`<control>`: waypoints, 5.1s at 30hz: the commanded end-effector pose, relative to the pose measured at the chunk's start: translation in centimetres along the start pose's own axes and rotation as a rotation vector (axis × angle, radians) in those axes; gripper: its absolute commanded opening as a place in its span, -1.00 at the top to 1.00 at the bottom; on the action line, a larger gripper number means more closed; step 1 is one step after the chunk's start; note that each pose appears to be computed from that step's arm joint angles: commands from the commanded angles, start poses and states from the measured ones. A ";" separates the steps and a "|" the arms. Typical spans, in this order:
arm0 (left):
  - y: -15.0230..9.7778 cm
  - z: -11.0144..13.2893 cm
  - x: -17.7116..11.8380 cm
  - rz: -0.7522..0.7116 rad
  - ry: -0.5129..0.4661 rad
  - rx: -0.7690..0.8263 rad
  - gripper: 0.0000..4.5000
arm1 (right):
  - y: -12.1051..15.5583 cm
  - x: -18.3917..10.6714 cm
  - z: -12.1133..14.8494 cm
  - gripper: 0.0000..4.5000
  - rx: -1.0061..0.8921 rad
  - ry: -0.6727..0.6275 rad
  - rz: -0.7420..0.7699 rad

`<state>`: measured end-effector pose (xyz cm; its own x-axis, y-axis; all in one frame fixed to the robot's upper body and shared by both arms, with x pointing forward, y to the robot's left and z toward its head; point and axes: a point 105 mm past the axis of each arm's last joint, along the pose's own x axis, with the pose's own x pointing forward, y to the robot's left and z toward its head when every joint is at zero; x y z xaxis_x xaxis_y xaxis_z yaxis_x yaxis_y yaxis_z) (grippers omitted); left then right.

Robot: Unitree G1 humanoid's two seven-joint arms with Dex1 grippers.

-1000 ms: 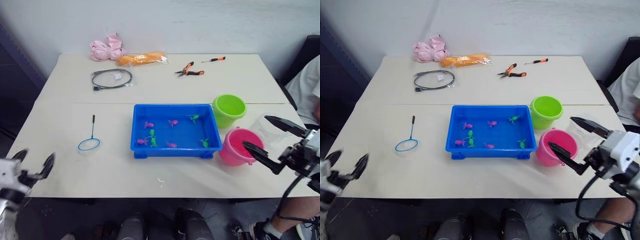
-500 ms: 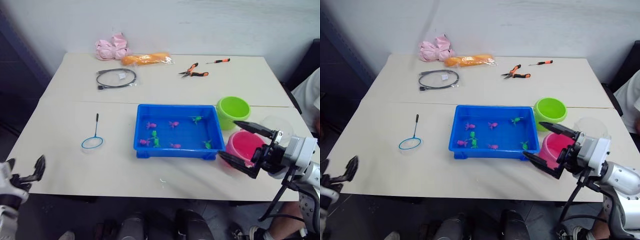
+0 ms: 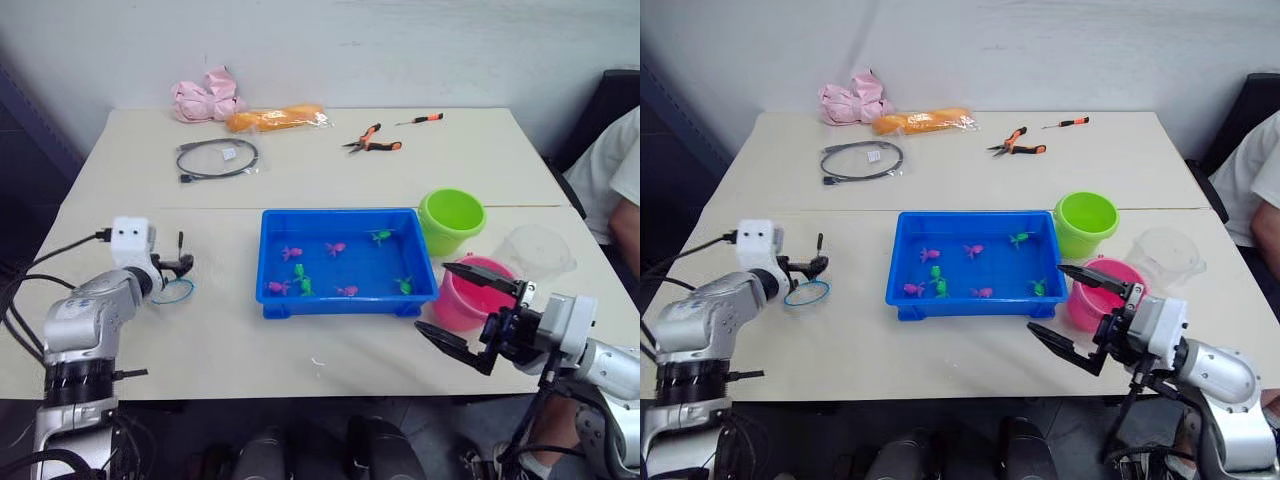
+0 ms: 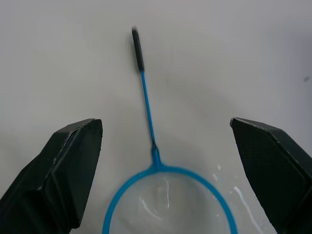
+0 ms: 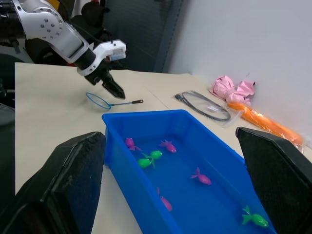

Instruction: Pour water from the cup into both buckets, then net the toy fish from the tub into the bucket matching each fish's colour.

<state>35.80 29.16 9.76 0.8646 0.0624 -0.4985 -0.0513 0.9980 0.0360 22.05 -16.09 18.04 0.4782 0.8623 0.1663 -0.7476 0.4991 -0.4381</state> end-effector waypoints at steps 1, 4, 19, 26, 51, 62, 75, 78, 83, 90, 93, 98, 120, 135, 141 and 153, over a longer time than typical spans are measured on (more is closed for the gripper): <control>0.5 0.5 1.3 0.036 0.003 0.012 -1.00 | 0.2 0.4 0.8 -0.98 -0.055 -0.016 -0.024; 0.1 0.2 2.7 0.036 0.008 -0.010 -1.00 | 0.3 0.6 0.7 -0.98 -0.055 -0.016 -0.041; -1.2 -2.8 4.2 -0.064 0.115 -0.002 0.79 | 0.8 0.6 0.2 -1.00 -0.058 -0.019 -0.056; -2.4 7.0 -2.5 -0.397 -0.400 -0.104 1.00 | 0.9 0.1 -0.8 -1.00 0.060 0.040 -0.017; -19.6 5.9 -11.3 -1.517 -0.200 1.206 1.00 | 0.4 8.5 0.6 -1.00 0.348 0.335 0.302; -20.3 5.9 -12.0 -1.591 -0.229 1.125 1.00 | 1.6 9.2 0.8 -1.00 0.440 0.332 0.308; -21.1 6.0 -12.3 -1.585 -0.238 1.105 1.00 | 1.4 9.1 1.3 -0.43 0.465 0.318 0.307; -21.3 6.1 -12.5 -1.591 -0.254 1.085 1.00 | 1.5 9.1 1.1 0.26 0.467 0.322 0.313; -21.4 6.3 -12.7 -1.591 -0.273 1.078 1.00 | 1.8 9.0 1.0 0.97 0.475 0.330 0.324; -21.9 7.7 -14.1 -1.663 -0.382 0.940 0.76 | 2.0 9.0 0.9 1.00 0.472 0.318 0.323; -22.3 9.7 -15.1 -1.696 -0.496 0.793 0.27 | 1.7 8.8 1.3 1.00 0.453 0.296 0.312; -20.9 12.5 -15.2 -1.651 -0.662 0.638 -0.69 | 1.3 6.0 1.8 1.00 0.449 0.318 0.264; -9.6 5.7 -9.2 -1.080 -0.601 0.535 -0.99 | -7.0 -1.0 -1.2 1.00 0.069 0.706 -0.191; -9.1 3.3 -9.2 -1.156 -0.505 0.523 -0.99 | -9.1 1.1 -3.5 1.00 -0.425 0.882 -0.075; -9.7 2.8 -9.6 -1.196 -0.484 0.539 -0.99 | -8.8 1.8 -4.6 1.00 -0.489 0.924 -0.023; -8.7 3.5 -9.1 -1.160 -0.489 0.578 -0.99 | -6.6 4.8 -5.4 1.00 -0.265 0.871 0.056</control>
<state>29.95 19.34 16.10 0.3445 -0.9273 -0.1464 0.9311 0.3176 0.1791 31.70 -15.96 15.99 0.6959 0.4489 -0.5606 -0.7092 0.3061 -0.6351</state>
